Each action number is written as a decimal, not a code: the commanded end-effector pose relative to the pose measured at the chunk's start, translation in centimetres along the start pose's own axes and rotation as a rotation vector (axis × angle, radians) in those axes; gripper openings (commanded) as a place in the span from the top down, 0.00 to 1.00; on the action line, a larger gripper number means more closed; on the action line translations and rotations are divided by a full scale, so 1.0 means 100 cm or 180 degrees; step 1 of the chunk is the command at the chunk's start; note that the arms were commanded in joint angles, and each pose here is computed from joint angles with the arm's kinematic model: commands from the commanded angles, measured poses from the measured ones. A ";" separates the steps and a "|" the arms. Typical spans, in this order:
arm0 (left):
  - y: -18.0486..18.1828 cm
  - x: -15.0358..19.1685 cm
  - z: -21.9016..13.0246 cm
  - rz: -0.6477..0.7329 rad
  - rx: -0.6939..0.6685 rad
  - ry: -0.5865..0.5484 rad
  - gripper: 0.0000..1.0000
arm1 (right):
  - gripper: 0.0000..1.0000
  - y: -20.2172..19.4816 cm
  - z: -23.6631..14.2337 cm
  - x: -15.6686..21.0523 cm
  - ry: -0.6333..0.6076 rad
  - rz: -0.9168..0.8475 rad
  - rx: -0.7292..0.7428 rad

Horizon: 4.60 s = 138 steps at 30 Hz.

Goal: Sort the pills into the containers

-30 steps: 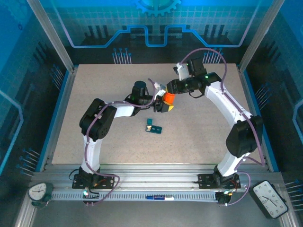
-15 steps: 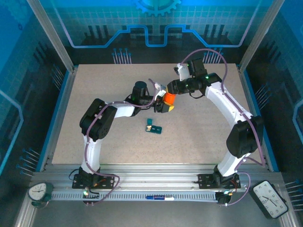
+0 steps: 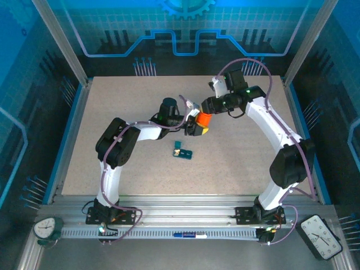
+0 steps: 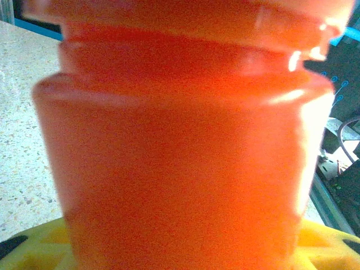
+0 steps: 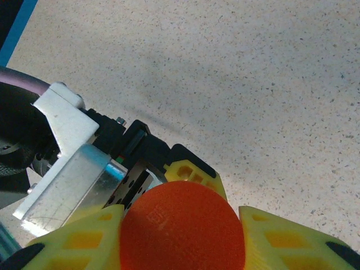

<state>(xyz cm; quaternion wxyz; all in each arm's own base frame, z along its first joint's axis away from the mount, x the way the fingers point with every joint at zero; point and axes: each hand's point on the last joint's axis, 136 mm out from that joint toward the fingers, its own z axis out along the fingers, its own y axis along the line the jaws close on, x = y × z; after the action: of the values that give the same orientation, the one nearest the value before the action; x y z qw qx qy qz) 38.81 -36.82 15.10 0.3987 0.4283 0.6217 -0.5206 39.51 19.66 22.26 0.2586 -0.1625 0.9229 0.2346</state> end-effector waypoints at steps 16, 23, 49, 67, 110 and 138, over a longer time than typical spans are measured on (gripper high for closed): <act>-0.028 -0.079 -0.016 0.1044 0.0048 -0.0449 1.00 | 0.72 -0.010 0.022 0.044 0.0635 0.0817 -0.0390; -0.030 -0.077 -0.017 0.1069 0.0024 -0.0401 1.00 | 0.68 -0.005 0.011 0.030 0.0497 0.0847 -0.0473; -0.028 -0.074 -0.013 0.1076 0.0009 -0.0315 1.00 | 0.55 -0.006 0.017 0.032 0.0430 0.1362 -0.0587; -0.033 -0.087 -0.017 0.0818 0.0260 -0.0401 1.00 | 0.29 -0.024 -0.084 -0.030 -0.0965 0.0500 -0.0567; -0.043 -0.082 -0.013 0.0482 0.0650 -0.0244 1.00 | 0.52 0.043 -0.053 -0.029 -0.0620 -0.0906 -0.0937; -0.022 -0.084 -0.014 0.0715 0.0138 -0.0336 1.00 | 0.38 0.029 -0.059 -0.026 -0.1013 0.0310 -0.0512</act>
<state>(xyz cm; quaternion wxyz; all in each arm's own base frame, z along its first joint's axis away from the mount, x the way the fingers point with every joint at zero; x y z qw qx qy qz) 38.72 -36.87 20.33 0.4183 0.4572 0.5792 -0.5296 38.87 20.12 27.67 0.3883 -0.1066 0.8574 0.3206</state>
